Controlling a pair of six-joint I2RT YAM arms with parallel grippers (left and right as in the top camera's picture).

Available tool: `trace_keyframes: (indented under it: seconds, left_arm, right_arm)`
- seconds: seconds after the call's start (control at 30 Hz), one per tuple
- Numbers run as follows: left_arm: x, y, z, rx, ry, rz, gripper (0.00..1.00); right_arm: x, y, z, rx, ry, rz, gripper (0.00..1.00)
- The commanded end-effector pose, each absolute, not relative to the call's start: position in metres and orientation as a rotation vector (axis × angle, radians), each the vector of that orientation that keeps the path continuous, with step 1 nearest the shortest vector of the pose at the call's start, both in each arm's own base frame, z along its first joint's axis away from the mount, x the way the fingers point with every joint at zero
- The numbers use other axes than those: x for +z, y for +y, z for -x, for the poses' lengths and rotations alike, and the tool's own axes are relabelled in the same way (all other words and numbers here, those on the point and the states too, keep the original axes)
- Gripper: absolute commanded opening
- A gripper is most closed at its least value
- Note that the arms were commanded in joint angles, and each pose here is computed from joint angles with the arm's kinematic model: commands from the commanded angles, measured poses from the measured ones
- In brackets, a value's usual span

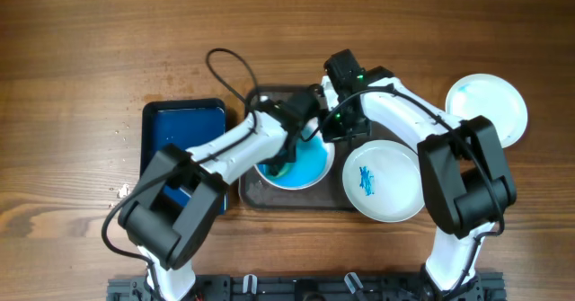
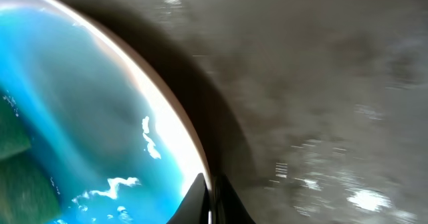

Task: Clean dirty plates on tray and stack at the side
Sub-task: 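Scrub the plate surface with the sponge in the left gripper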

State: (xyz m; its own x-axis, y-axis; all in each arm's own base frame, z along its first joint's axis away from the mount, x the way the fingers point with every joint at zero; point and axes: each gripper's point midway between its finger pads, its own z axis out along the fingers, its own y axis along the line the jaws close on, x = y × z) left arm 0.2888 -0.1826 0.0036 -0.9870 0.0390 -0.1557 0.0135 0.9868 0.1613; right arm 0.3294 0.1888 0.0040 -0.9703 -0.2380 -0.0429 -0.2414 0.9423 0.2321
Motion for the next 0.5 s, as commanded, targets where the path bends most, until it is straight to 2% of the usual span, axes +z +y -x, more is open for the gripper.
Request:
trace_keyframes:
  seconds: [0.0,0.3,0.47]
  left_arm:
    - [-0.032,-0.255,-0.228,-0.125,3.156,-0.335,0.04]
    - [-0.005,-0.309,-0.238,-0.475,3.077,-0.45,0.04]
    - [0.006,-0.317,-0.252,-0.497,3.04,-0.393,0.04]
  right_arm:
    - [-0.01,0.179,-0.327,0.294,3.11,0.366,0.05]
    - [-0.01,0.179,-0.327,0.294,3.11,0.371,0.04]
    - [-0.01,0.179,-0.327,0.294,3.11,0.372,0.04]
